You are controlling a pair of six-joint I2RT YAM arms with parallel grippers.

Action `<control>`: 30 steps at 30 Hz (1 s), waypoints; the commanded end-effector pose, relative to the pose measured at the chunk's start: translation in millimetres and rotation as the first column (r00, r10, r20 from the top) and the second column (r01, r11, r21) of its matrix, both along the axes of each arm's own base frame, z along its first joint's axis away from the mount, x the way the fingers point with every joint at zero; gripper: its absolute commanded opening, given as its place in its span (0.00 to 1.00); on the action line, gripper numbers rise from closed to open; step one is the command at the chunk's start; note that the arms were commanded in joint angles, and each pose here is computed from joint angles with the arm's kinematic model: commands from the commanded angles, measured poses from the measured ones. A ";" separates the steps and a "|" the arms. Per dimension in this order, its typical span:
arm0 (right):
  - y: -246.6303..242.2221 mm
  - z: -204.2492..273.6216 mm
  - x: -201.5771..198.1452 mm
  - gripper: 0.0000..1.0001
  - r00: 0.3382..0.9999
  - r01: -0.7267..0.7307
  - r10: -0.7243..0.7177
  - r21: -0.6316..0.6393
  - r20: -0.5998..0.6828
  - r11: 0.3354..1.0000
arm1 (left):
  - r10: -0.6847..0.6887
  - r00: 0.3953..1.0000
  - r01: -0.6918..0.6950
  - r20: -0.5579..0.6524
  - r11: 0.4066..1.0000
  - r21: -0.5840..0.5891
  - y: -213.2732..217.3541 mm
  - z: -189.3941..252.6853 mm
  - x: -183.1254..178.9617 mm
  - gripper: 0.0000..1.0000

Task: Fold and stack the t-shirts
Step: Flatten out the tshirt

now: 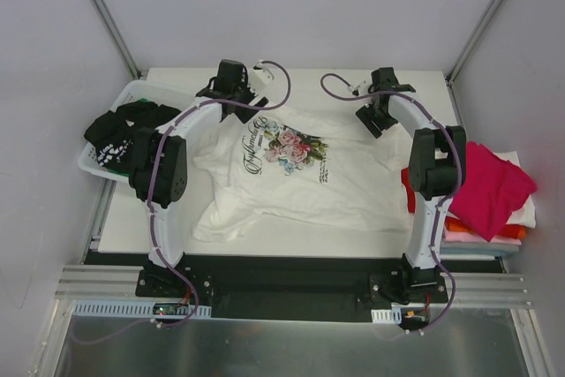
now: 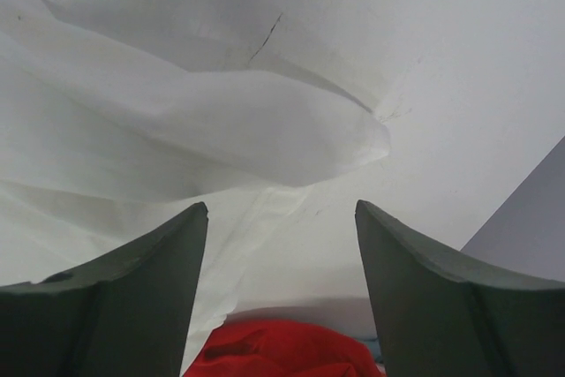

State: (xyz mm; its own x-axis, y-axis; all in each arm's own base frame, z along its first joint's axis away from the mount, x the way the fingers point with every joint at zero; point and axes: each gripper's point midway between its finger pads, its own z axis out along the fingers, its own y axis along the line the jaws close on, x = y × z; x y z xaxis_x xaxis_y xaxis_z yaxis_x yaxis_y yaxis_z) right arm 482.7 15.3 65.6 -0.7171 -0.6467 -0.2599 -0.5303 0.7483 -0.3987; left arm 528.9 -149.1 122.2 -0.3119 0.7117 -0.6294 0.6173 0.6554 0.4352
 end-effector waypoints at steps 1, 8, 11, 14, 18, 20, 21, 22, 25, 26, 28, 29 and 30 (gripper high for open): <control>0.2 11.1 13.2 0.68 1.000 -0.011 0.010 0.027 0.027 1.000 | -0.003 0.999 0.005 0.032 0.999 -0.041 -5.2 12.9 10.3 0.94; 3.6 0.5 18.0 0.52 1.000 -0.019 0.019 0.055 0.006 0.998 | -0.014 1.000 0.015 0.006 0.999 -0.031 -3.7 3.2 0.3 0.94; 4.4 -4.0 14.4 0.51 1.000 -0.022 0.022 0.060 -0.010 0.998 | -0.010 1.000 0.010 0.003 0.999 -0.030 -2.6 2.1 -1.8 0.94; 3.0 -4.3 7.6 0.53 1.000 -0.017 0.018 0.073 -0.019 0.997 | -0.012 1.000 0.012 -0.008 1.000 -0.022 -0.6 -2.5 -6.7 0.94; 1.7 2.4 -0.5 0.59 1.000 -0.009 0.009 0.097 0.002 0.995 | -0.018 1.000 0.018 -0.021 1.000 -0.018 1.3 -7.0 -14.7 0.94; 2.4 9.6 -1.5 0.61 1.000 -0.006 0.004 0.105 0.018 0.994 | -0.018 1.000 0.018 -0.024 1.000 -0.017 1.9 -9.3 -16.8 0.94; 4.0 9.6 -3.9 0.61 1.000 -0.002 0.000 0.117 0.016 0.993 | -0.015 0.999 0.015 -0.028 1.000 -0.015 2.8 -11.2 -17.8 0.93; 4.8 13.5 -5.5 0.61 1.000 0.000 -0.002 0.124 0.022 0.992 | -0.016 0.999 0.016 -0.032 1.000 -0.015 3.1 -12.0 -19.7 0.93; 7.4 13.7 -13.1 0.62 1.000 0.004 -0.006 0.140 0.010 0.990 | -0.018 0.999 0.018 -0.038 1.000 -0.010 4.3 -15.2 -23.0 0.94; 7.6 17.1 -14.4 0.62 1.000 0.004 -0.006 0.143 0.016 0.990 | -0.019 0.999 0.019 -0.036 1.000 -0.010 4.4 -14.7 -23.4 0.93; 6.4 14.7 -19.1 0.61 1.000 0.009 -0.010 0.143 0.007 0.990 | -0.020 0.999 0.020 -0.035 1.000 -0.007 5.0 -14.7 -24.1 0.94; 7.4 15.8 -21.0 0.61 1.000 0.007 -0.008 0.146 0.007 0.989 | -0.021 0.999 0.021 -0.038 1.000 -0.005 5.3 -15.9 -24.8 0.94; 7.9 14.0 -21.9 0.61 1.000 0.007 -0.008 0.149 0.002 0.989 | -0.020 0.999 0.019 -0.036 1.000 -0.004 5.6 -15.1 -24.7 0.93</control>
State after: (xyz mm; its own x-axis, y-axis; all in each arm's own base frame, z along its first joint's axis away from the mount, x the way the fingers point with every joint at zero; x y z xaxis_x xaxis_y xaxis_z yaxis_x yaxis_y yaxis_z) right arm 463.1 17.7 51.3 -0.7336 -0.6164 -0.2862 -0.5463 0.7853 -0.2912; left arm 500.7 -141.5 72.9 -0.3768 0.7300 -0.5701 0.6655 0.6415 0.3816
